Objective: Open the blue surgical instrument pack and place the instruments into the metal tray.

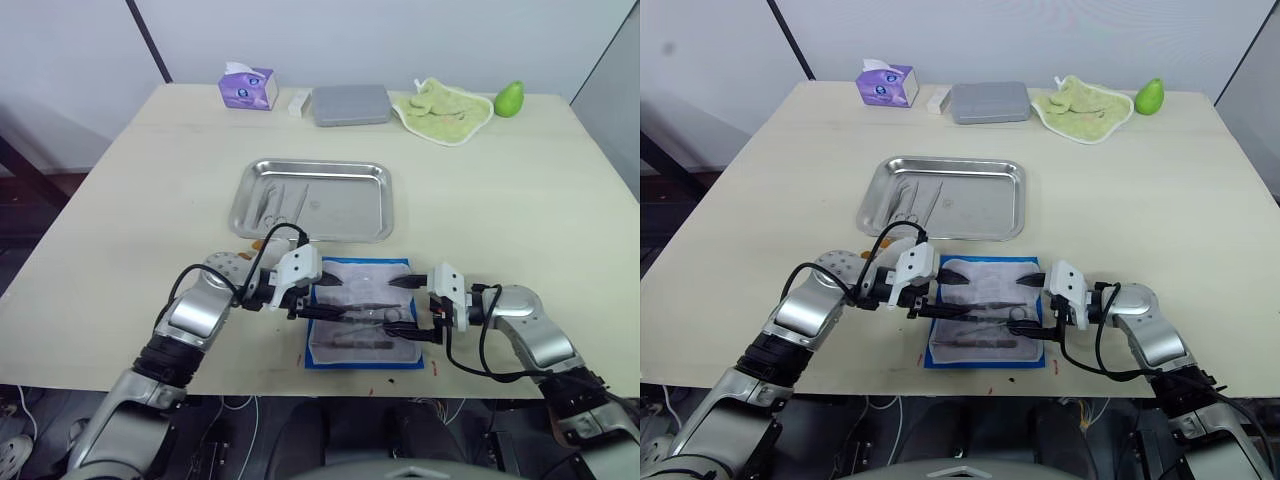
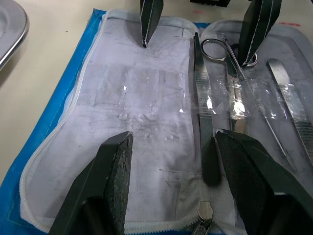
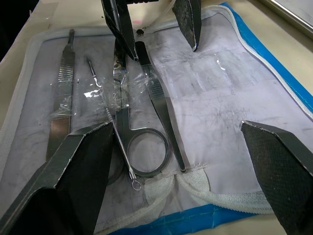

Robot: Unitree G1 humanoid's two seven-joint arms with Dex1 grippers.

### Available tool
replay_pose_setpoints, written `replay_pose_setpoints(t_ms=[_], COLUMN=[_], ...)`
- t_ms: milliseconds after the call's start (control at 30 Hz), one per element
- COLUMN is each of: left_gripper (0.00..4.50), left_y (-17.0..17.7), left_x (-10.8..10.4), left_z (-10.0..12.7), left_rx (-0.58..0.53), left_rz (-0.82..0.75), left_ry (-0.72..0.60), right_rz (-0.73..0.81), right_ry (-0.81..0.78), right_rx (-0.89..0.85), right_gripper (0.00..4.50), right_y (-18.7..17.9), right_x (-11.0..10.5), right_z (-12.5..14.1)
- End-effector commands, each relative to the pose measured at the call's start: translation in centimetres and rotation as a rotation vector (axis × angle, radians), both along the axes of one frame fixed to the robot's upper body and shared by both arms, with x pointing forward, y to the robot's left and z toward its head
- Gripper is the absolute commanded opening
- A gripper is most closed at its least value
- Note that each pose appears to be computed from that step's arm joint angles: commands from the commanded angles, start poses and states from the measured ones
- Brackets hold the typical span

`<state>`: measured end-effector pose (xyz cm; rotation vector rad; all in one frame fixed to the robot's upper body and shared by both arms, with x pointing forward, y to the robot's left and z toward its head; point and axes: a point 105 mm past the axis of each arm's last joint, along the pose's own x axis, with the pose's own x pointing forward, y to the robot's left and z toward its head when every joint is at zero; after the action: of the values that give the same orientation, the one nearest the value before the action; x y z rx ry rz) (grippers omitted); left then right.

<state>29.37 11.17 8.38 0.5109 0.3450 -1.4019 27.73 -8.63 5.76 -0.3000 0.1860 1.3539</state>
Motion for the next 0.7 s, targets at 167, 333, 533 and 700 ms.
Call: replay_pose_setpoints(t_ms=[167,333,533,700], left_gripper=[0.76,0.04,0.04,0.04], left_y=[-0.3,-0.7,-0.9,-1.6], left_x=[-0.8,-0.9,-0.8,-1.5], left_z=[-1.5,-1.4,0.1,2.0], left_rx=[0.054,0.059,0.061,0.083], left_rz=[-0.053,-0.066,-0.076,-0.110], left_ry=[0.044,0.052,0.039,0.022], right_rz=[-0.036,-0.035,-0.038,-0.034], right_ry=[0.114,0.118,0.121,0.121], right_rx=[-0.084,-0.095,-0.109,-0.149], right_gripper=[4.50,4.50,4.50,4.50], right_y=[-0.8,-0.8,-0.8,-0.8], right_x=[-0.8,-0.9,-0.9,-0.8], right_z=[-3.2,-3.4,-3.7,-4.3])
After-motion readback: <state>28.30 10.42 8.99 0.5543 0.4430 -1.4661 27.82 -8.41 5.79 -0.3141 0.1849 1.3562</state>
